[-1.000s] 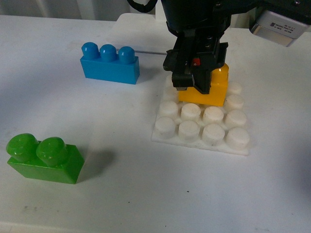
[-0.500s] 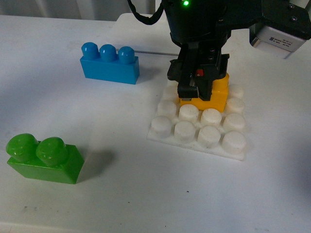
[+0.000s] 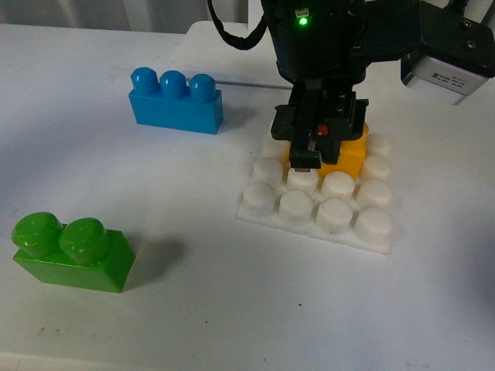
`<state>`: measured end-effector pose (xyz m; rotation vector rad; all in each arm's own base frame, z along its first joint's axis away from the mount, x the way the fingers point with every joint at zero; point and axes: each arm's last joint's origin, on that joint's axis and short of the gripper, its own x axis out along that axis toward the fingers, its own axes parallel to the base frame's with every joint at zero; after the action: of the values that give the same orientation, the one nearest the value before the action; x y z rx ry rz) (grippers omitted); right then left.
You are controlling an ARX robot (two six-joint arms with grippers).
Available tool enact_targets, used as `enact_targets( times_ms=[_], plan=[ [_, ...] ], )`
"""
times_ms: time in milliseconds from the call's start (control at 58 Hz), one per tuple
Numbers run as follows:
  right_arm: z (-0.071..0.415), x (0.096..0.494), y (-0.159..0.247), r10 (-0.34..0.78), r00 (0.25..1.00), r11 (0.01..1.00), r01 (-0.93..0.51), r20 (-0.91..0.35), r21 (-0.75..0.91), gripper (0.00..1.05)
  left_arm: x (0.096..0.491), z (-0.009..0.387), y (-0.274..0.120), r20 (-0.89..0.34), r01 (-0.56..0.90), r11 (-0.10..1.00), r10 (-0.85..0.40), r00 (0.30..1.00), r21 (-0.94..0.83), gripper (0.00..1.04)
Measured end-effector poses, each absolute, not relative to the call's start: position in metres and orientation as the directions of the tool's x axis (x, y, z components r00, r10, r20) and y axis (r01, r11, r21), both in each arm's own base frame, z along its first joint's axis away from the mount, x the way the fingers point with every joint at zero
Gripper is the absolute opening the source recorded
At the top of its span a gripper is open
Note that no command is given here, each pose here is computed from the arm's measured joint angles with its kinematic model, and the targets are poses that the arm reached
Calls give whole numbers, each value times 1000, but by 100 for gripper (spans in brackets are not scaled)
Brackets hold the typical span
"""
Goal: Insert yellow block into base center
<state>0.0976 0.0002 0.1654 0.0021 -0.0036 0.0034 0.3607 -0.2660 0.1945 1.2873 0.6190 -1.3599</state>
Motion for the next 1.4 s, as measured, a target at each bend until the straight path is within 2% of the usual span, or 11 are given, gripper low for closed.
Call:
enact_targets(
  times_ms=[121, 241, 431, 534, 655, 810, 983, 1069, 1224, 1310, 1397],
  plan=[
    [165, 98, 0, 3, 1000, 1000, -3, 4, 2, 96, 357, 210, -251, -902, 915, -229, -363, 236, 331, 73],
    [165, 98, 0, 3, 1000, 1000, -3, 4, 2, 96, 343, 247, -226, -838, 878, -181, -431, 334, 443, 100],
    [165, 98, 0, 3, 1000, 1000, -3, 4, 2, 96, 319, 271, -189, -678, 779, -42, -525, 515, 625, 98],
    [165, 98, 0, 3, 1000, 1000, -3, 4, 2, 96, 302, 274, -165, -531, 695, 132, -549, 645, 707, 98],
    [165, 98, 0, 3, 1000, 1000, -3, 4, 2, 96, 274, 273, -125, -340, 546, 391, -482, 808, 741, 98],
    [165, 98, 0, 3, 1000, 1000, -3, 4, 2, 96, 216, 258, -62, -201, 382, 691, -331, 922, 614, 98],
    [165, 98, 0, 3, 1000, 1000, -3, 4, 2, 96, 135, 216, -8, -207, 182, 951, -131, 970, 250, 98],
    [165, 98, 0, 3, 1000, 1000, -3, 4, 2, 96, 118, 206, 1, -179, 100, 988, -79, 981, 115, 98],
    [165, 98, 0, 3, 1000, 1000, -3, 4, 2, 96, 115, 208, 1, -147, 82, 996, -75, 986, 38, 98],
    [165, 98, 0, 3, 1000, 1000, -3, 4, 2, 96, 114, 203, 1, -30, 5, 1000, -4, 1000, 26, 82],
    [165, 98, 0, 3, 1000, 1000, -3, 4, 2, 96, 112, 200, 0, 0, -1, 1000, 1, 1000, 17, 66]
  ],
)
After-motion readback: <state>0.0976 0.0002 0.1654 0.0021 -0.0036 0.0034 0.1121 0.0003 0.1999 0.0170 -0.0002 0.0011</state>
